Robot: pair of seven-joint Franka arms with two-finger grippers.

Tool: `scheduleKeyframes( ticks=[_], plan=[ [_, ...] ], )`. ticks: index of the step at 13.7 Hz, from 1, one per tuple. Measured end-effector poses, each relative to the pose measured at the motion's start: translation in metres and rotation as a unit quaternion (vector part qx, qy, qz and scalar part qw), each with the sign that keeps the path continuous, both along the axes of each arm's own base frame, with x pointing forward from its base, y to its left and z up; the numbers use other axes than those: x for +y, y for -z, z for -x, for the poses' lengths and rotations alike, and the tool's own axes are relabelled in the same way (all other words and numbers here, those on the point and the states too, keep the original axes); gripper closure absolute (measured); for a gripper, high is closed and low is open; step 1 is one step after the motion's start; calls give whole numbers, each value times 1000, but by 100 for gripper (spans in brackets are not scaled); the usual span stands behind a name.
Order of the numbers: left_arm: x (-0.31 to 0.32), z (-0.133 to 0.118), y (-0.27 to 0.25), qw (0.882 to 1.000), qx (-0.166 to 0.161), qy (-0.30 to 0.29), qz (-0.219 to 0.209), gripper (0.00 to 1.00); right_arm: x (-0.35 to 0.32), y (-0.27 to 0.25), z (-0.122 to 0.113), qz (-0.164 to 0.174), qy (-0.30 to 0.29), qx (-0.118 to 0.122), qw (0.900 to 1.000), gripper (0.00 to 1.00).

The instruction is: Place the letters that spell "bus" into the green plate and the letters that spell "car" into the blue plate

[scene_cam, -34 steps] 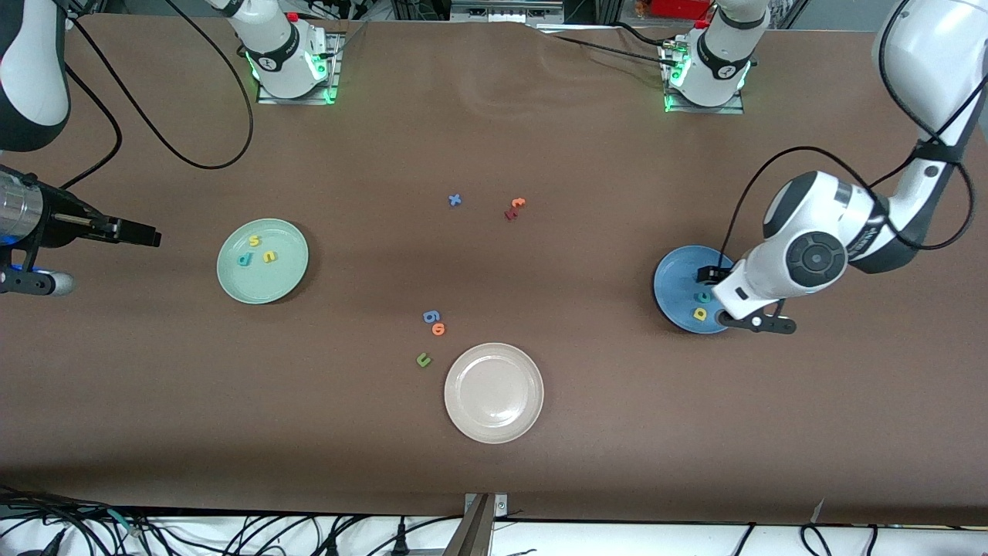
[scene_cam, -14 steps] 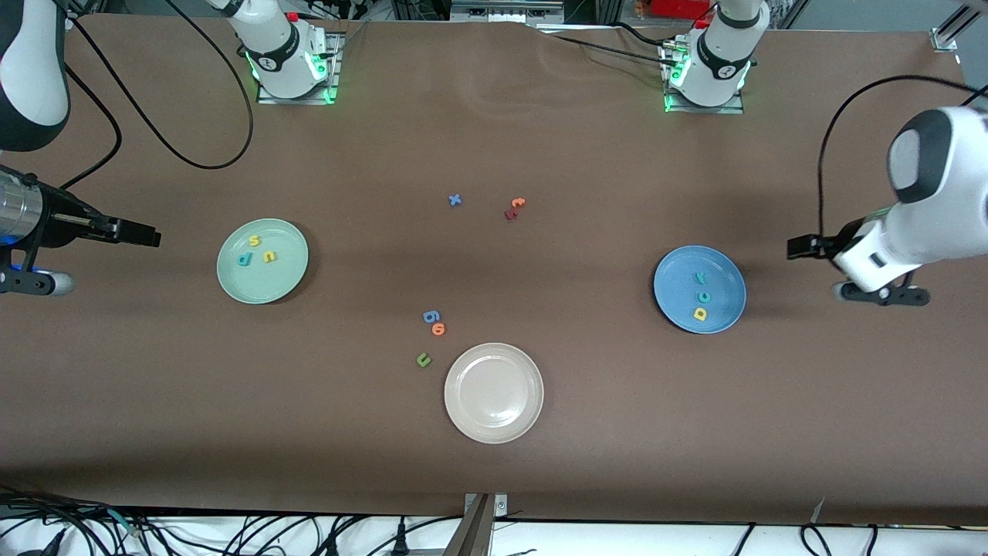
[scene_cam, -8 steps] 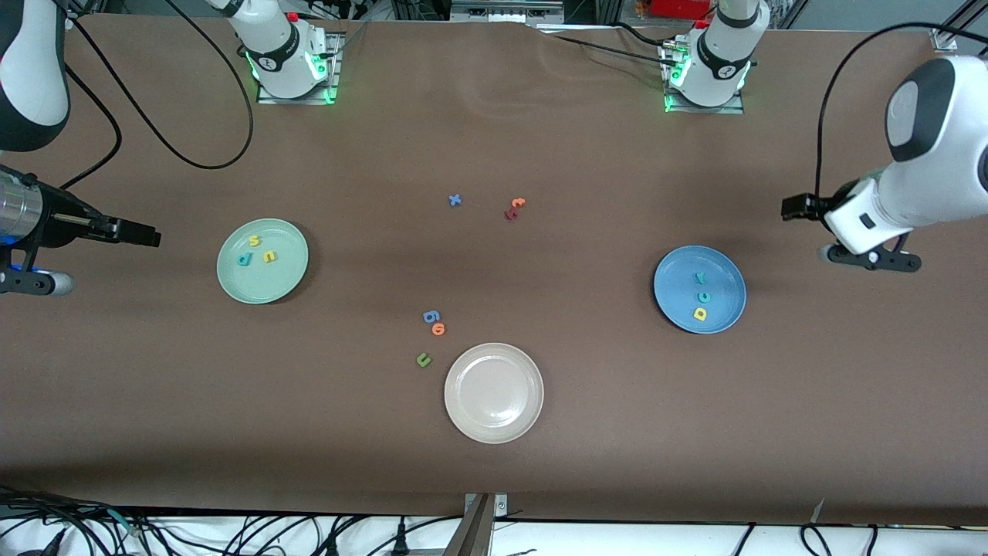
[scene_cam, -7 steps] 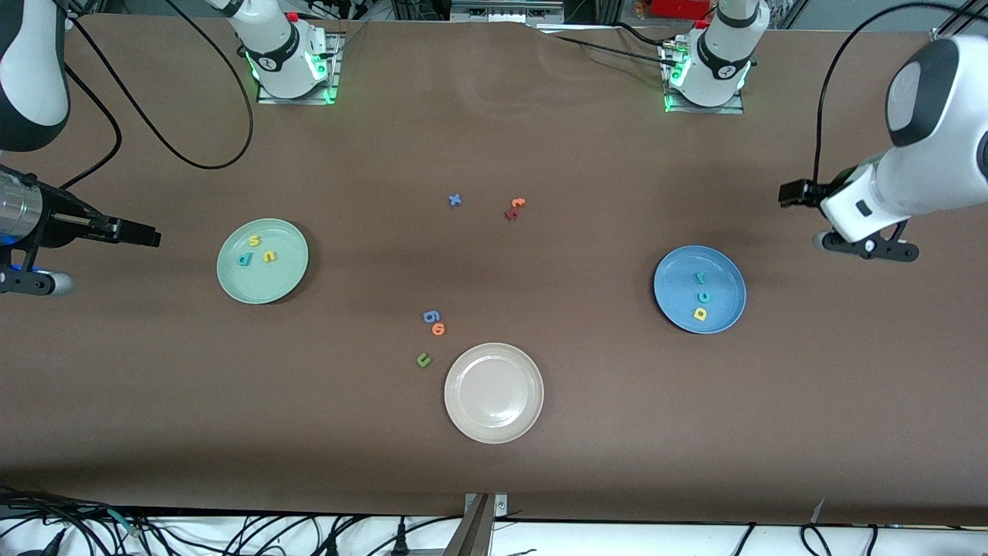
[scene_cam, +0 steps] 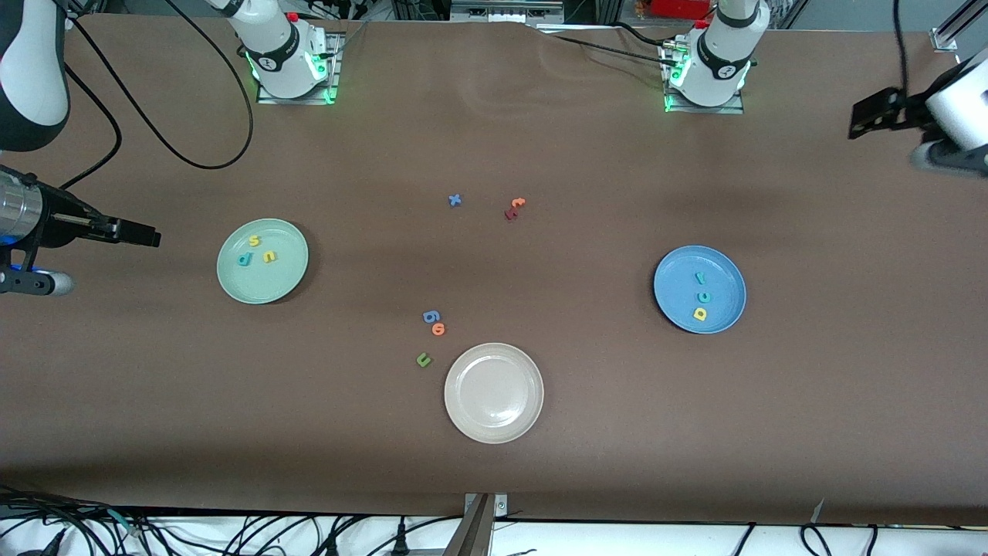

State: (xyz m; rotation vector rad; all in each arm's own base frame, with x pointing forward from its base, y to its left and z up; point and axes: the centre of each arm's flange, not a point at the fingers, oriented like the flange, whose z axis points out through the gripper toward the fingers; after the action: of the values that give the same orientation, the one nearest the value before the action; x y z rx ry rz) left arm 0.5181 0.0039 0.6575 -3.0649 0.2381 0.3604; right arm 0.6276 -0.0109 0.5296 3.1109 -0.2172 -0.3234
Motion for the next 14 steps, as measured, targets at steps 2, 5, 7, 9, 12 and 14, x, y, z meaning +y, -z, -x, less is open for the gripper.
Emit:
scheduleKeyframes(
  ticks=[2,5,7,9,12,14],
  plan=[
    [3,4,-10,1000,-16,6,1,0,0,0,-1,1,7,-2,1000,0],
    [-4,-6,20,1000,-17,17,12,0,0,-5,-2,3,16,-8,1000,0],
    [-4,-15,44,999,-24,15,28,0,0,-7,-2,4,17,-9,1000,0],
    [1,-19,61,999,-29,9,35,0,-1,-7,-2,8,16,-9,1000,0],
    [2,-20,66,999,-32,8,35,0,0,-7,-2,9,15,-11,1000,0],
    [0,-19,63,999,-35,10,35,0,1,-7,-2,9,15,-12,1000,0]
  ],
)
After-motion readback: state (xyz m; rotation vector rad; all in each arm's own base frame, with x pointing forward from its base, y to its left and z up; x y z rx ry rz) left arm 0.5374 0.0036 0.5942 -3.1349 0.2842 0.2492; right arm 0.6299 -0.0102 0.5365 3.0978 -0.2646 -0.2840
